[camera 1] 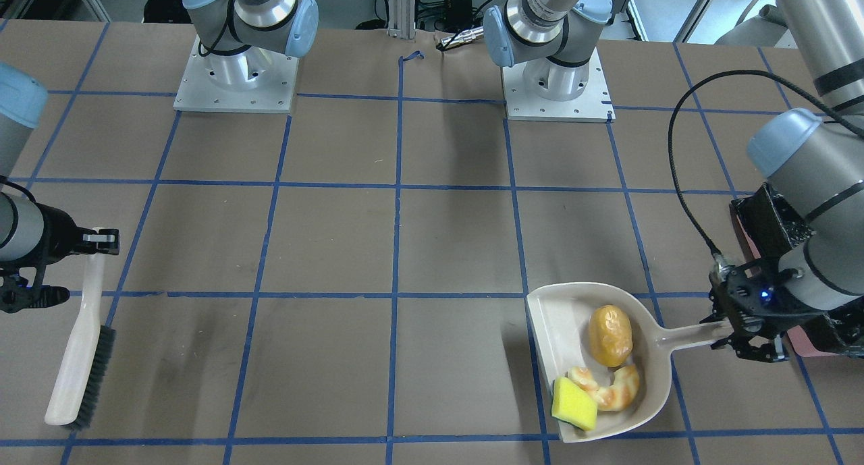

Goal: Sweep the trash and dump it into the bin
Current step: 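Carry the loaded dustpan with the left gripper over the black bin and tip it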

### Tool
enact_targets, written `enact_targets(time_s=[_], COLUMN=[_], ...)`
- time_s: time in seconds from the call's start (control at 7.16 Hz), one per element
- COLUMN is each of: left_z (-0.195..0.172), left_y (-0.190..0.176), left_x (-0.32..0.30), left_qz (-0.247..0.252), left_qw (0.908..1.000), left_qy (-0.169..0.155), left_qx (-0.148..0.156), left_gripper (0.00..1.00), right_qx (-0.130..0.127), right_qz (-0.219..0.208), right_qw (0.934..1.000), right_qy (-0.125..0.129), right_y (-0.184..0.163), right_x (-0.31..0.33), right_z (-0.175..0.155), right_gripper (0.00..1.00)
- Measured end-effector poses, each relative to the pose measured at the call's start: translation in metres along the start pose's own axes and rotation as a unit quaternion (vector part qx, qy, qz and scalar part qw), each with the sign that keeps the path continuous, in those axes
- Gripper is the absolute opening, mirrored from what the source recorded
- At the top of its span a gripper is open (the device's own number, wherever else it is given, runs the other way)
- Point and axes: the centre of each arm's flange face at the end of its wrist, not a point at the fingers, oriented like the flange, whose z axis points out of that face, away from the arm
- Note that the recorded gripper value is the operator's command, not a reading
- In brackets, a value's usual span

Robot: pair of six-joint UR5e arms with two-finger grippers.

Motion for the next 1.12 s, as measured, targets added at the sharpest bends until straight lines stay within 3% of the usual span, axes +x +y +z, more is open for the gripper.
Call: enact_targets(time_s=[0.28, 0.7, 1.12], left_z=[-0.025, -0.083, -0.128], left_y=[0.064, 0.182, 0.285], left_x=[0.015, 0.040, 0.073], left_qz=[0.018, 0.027, 0.058], left_qw=[0.9997, 0.9986, 0.9973], left_qy=[0.002, 0.006, -0.005], left_qx=[0.017, 0.046, 0.045], left_gripper=[0.00, 0.00, 0.00], right_qx=[-0.011, -0.034, -0.041], right_qz=[0.006, 0.030, 0.027], right_qw=[0.9998, 0.9989, 0.9986], right_qy=[0.012, 0.008, 0.017], right_y=[-0.016, -0.013, -0.010], right_x=[0.012, 0.009, 0.010], right_z=[0.025, 0.052, 0.062], right_gripper=[0.00, 0.00, 0.01])
